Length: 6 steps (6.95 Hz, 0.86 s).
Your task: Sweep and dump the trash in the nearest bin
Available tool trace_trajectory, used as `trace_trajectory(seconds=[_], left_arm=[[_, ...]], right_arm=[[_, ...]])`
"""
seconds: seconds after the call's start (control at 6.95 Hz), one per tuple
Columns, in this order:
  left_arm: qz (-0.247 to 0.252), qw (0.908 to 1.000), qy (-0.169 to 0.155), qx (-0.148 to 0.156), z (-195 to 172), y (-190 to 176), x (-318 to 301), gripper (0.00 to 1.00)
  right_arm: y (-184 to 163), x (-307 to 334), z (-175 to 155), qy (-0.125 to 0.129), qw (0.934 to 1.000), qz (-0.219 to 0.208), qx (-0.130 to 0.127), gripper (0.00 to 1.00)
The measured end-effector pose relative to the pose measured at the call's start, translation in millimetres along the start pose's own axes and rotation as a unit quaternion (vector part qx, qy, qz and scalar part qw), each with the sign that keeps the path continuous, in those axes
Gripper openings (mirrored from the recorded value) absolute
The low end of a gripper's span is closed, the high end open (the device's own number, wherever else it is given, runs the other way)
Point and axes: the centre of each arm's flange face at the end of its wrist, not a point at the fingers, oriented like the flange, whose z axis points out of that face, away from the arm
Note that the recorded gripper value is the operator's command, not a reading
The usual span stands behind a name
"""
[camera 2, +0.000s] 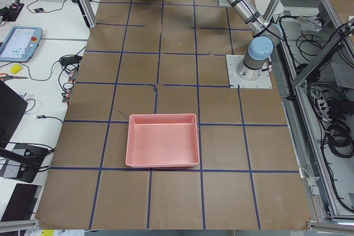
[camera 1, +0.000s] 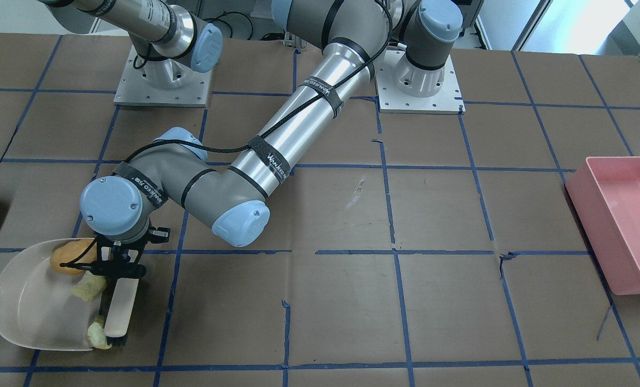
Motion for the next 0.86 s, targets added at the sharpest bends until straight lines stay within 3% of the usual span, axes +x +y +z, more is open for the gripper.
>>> trace_trajectory(seconds=[0.43,0.86], left_arm=[[0.003,1.0000,0.003,0.008,-29.7,6.2,2.1,0.16],[0.001,0.9997,-0.018,-0.018,-46.3,9.3,-11.8,0.17]], right_arm=[[-0.9,0.2,0.3,-0.001,1.0000,-0.001,0.001,0.01],[-1.2,-0.1,0.5,-0.003,1.0000,0.000,0.003,0.01]])
